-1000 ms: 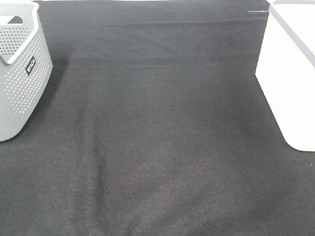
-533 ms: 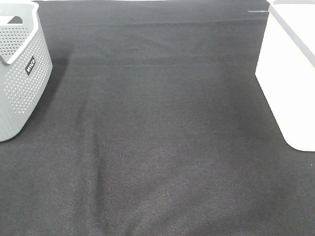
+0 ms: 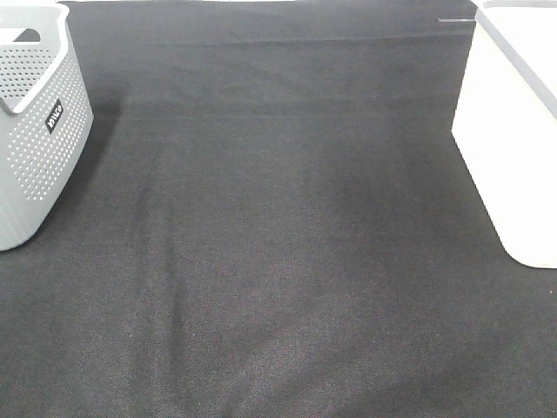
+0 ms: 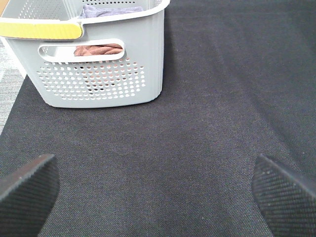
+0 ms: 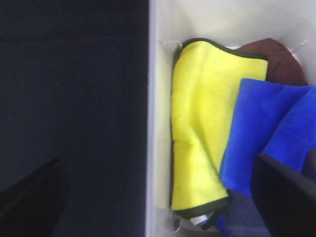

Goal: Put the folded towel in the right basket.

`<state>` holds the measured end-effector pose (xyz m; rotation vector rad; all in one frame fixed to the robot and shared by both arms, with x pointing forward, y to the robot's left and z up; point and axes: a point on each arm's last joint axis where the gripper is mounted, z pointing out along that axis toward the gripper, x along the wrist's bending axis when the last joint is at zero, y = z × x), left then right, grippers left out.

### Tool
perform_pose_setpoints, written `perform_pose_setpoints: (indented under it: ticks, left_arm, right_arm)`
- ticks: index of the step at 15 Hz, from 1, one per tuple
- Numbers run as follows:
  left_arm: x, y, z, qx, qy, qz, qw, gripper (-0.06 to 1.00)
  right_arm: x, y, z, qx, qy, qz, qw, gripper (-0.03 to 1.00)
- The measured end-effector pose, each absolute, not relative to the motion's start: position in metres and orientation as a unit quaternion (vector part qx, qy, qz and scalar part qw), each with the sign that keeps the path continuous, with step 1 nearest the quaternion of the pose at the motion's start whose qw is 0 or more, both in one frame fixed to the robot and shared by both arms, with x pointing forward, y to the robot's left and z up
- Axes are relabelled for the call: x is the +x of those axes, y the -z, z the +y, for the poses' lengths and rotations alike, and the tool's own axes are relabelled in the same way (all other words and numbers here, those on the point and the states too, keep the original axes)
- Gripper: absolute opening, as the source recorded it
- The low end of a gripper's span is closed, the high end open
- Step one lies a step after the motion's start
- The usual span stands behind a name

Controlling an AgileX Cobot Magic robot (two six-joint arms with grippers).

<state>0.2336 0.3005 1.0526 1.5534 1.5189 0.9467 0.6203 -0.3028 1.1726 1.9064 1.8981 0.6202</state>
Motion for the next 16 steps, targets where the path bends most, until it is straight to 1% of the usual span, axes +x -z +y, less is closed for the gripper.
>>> perform_pose_setpoints:
  ticks: [1, 4, 6, 8, 10, 13, 14, 16]
  left_arm:
    - [0.234, -1.053, 0.301, 0.607, -0.37, 0.594, 0.376, 0.99]
    - [0.234, -1.053, 0.301, 0.607, -0.37, 0.594, 0.376, 0.99]
    - [0.234, -1.053, 0.301, 0.607, -0.37, 0.594, 0.376, 0.99]
    - [0.234, -1.053, 0.301, 0.607, -0.37, 0.594, 0.376, 0.99]
    - [0.234, -1.053, 0.301, 0.607, -0.37, 0.594, 0.376, 0.99]
    - [0.234, -1.053, 0.301, 0.607, -0.37, 0.594, 0.376, 0.99]
    - [0.234, -1.053, 0.301, 0.607, -0.37, 0.594, 0.376, 0.99]
    - [0.234, -1.053, 0.301, 0.607, -0.37, 0.594, 0.376, 0.99]
  right_arm:
    - [0.605, -1.173, -0.296, 0.677, -0.219, 0.679, 0.18, 0.96]
    - [0.562, -1.165, -0.296, 0.685, -0.2, 0.682, 0.161, 0.96]
    - [0.522, -1.158, -0.296, 0.688, -0.189, 0.684, 0.151, 0.96]
    - [0.482, -1.158, -0.295, 0.687, -0.192, 0.683, 0.154, 0.96]
    - [0.437, -1.149, -0.295, 0.687, -0.197, 0.682, 0.154, 0.96]
    - [0.38, -1.126, -0.293, 0.688, -0.205, 0.679, 0.153, 0.96]
    - [0.38, -1.126, -0.293, 0.688, -0.205, 0.679, 0.153, 0.96]
    - [0.337, -1.11, -0.293, 0.682, -0.225, 0.674, 0.174, 0.96]
